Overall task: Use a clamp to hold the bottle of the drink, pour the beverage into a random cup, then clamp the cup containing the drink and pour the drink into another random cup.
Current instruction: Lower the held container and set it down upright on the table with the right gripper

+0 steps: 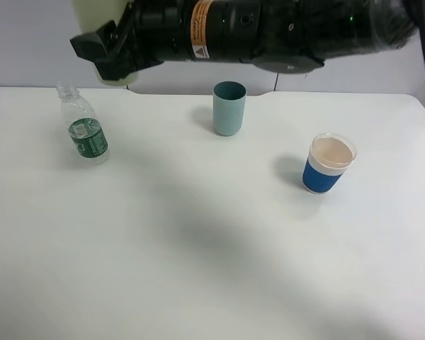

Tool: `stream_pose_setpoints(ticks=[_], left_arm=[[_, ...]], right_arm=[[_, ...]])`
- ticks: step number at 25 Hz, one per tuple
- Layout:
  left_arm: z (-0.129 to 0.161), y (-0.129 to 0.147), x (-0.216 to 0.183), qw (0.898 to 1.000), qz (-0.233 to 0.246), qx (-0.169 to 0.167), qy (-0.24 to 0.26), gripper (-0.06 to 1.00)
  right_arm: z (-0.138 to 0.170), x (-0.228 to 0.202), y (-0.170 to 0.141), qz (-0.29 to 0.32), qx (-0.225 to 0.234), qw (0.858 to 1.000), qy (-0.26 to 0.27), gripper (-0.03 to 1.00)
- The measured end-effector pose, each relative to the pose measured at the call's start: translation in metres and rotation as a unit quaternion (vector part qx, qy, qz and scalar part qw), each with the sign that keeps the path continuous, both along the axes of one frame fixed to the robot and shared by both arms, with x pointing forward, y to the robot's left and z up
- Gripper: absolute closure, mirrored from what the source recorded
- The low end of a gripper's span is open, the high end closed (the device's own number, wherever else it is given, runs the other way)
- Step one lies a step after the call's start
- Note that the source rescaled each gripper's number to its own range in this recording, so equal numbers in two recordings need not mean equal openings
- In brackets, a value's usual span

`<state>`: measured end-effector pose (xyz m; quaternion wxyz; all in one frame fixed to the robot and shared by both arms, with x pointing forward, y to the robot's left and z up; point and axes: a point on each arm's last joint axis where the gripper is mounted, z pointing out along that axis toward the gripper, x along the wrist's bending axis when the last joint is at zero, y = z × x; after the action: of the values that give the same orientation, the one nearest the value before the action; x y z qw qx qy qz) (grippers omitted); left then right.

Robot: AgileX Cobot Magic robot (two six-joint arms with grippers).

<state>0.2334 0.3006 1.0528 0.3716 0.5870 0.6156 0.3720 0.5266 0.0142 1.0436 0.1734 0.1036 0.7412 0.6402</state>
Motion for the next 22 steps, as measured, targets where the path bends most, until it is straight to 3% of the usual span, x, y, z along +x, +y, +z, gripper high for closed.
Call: stream_pose_setpoints(ticks=[7, 14, 22], left_arm=[[0.000, 0.000, 0.000, 1.000, 0.000, 0.000, 0.000, 0.07], [0.000, 0.000, 0.000, 1.000, 0.000, 0.000, 0.000, 0.07], [0.000, 0.000, 0.000, 1.000, 0.000, 0.000, 0.000, 0.07]], right_arm=[[-0.052, -0.017, -0.012, -0.081, -0.080, 0.989, -0.094, 0.96], [-0.096, -0.022, -0.016, -0.088, -0.093, 0.990, -0.057, 0.96], [-0.127, -0.022, -0.008, -0.063, -0.054, 0.996, -0.036, 0.96]])
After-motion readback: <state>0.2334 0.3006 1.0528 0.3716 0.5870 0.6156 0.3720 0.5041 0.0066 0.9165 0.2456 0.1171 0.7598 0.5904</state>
